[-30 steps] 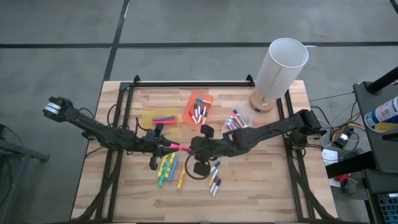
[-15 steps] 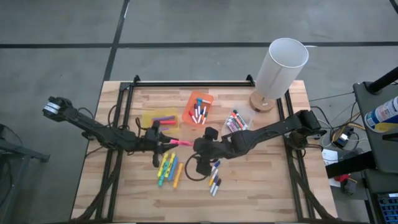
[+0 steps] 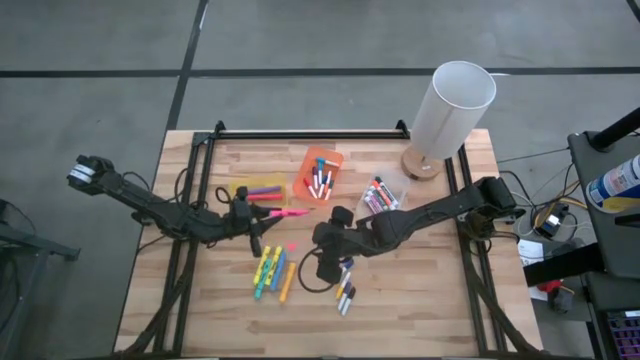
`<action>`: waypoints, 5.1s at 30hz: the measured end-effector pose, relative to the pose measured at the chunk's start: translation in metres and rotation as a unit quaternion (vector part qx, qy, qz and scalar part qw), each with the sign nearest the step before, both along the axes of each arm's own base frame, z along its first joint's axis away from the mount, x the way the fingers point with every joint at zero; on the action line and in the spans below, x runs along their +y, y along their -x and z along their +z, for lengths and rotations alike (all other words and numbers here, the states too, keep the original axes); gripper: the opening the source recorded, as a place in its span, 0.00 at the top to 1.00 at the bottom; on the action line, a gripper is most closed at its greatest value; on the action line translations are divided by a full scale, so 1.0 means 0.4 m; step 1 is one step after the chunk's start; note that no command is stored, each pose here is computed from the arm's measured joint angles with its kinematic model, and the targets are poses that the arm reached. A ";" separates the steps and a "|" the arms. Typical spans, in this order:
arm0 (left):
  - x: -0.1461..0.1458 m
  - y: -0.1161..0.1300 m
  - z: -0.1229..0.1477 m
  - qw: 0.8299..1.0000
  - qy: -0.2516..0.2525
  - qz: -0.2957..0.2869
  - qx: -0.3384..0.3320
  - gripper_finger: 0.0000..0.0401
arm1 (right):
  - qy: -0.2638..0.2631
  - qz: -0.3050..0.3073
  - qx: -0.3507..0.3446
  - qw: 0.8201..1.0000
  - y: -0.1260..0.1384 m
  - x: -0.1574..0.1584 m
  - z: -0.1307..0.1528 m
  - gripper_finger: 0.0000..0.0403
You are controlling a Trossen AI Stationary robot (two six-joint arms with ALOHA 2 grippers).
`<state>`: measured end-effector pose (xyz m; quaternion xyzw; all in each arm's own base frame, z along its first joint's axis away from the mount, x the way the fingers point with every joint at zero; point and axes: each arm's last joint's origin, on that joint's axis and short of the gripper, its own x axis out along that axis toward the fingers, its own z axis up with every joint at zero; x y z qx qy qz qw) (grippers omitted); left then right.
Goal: Pick & Place Markers
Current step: Put the pink highlighter pen into the yellow bin
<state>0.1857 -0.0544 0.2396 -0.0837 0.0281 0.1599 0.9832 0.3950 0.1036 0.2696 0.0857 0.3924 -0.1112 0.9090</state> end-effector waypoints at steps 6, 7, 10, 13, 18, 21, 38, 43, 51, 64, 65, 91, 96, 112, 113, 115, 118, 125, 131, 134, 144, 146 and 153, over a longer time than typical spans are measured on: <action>0.000 0.000 0.000 1.000 0.000 0.002 -0.001 0.83 | 0.002 0.000 0.009 1.000 0.004 -0.002 -0.018 0.40; 0.000 0.000 0.000 1.000 0.000 0.002 -0.001 0.83 | 0.003 0.001 0.009 1.000 0.005 -0.002 -0.023 0.40; 0.001 0.001 0.002 1.000 0.001 0.003 -0.003 0.83 | 0.004 0.005 0.004 1.000 0.004 -0.002 -0.035 0.40; 0.002 0.003 0.005 1.000 0.002 0.003 -0.006 0.83 | 0.002 0.004 -0.002 1.000 0.002 -0.002 -0.051 0.40; 0.004 0.009 0.013 1.000 0.009 0.003 -0.017 0.83 | 0.007 0.021 -0.038 0.999 -0.005 -0.001 -0.077 0.40; 0.006 0.014 0.019 1.000 0.017 0.004 -0.025 0.83 | 0.005 0.029 -0.079 0.996 -0.014 0.001 -0.089 0.41; 0.023 0.079 0.103 0.987 0.062 -0.050 -0.138 0.83 | -0.068 -0.106 -0.197 0.972 -0.057 -0.050 -0.203 0.42; 0.027 0.099 0.120 0.981 0.068 -0.083 -0.161 0.83 | -0.047 -0.148 -0.183 0.971 -0.117 -0.063 -0.268 0.42; 0.030 0.112 0.130 0.978 0.065 -0.096 -0.174 0.83 | -0.039 -0.243 -0.168 0.955 -0.178 -0.129 -0.331 0.42; 0.036 0.128 0.138 0.976 0.063 -0.098 -0.182 0.83 | 0.010 -0.247 -0.131 0.960 -0.304 -0.133 -0.409 0.43; 0.036 0.130 0.138 0.976 0.064 -0.098 -0.183 0.83 | 0.020 -0.252 -0.124 0.960 -0.308 -0.134 -0.415 0.44; 0.038 0.138 0.142 0.974 0.063 -0.109 -0.187 0.83 | 0.024 -0.258 -0.090 0.962 -0.342 -0.185 -0.451 0.71; 0.038 0.138 0.141 0.975 0.063 -0.109 -0.185 0.83 | 0.026 -0.227 -0.071 0.971 -0.342 -0.190 -0.450 0.92; 0.039 0.145 0.139 0.974 0.062 -0.120 -0.179 0.83 | 0.056 -0.072 0.009 0.996 -0.316 -0.130 -0.392 0.98; 0.039 0.145 0.139 0.975 0.063 -0.120 -0.178 0.83 | 0.056 -0.055 0.011 0.997 -0.316 -0.128 -0.389 0.98; 0.039 0.145 0.138 0.974 0.067 -0.121 -0.177 0.83 | 0.066 -0.023 0.012 0.998 -0.318 -0.127 -0.381 0.96; 0.039 0.145 0.136 0.975 0.067 -0.121 -0.173 0.83 | 0.068 0.002 0.007 0.998 -0.322 -0.130 -0.376 0.89; 0.040 0.148 0.138 0.975 0.068 -0.121 -0.176 0.83 | 0.113 0.075 -0.019 0.991 -0.334 -0.115 -0.359 0.64; 0.039 0.150 0.140 0.972 0.069 -0.133 -0.179 0.83 | 0.132 0.087 -0.053 0.986 -0.347 -0.117 -0.342 0.53; 0.039 0.150 0.140 0.972 0.068 -0.135 -0.179 0.83 | 0.109 0.060 -0.056 0.991 -0.350 -0.149 -0.342 0.53; 0.038 0.150 0.138 0.972 0.070 -0.140 -0.176 0.83 | 0.106 0.175 -0.046 0.978 -0.352 -0.172 -0.351 0.56; 0.038 0.150 0.138 0.972 0.070 -0.141 -0.176 0.83 | 0.115 0.184 -0.044 0.975 -0.352 -0.174 -0.352 0.57; 0.037 0.150 0.138 0.970 0.077 -0.147 -0.177 0.83 | 0.133 0.200 -0.038 0.970 -0.352 -0.189 -0.353 0.59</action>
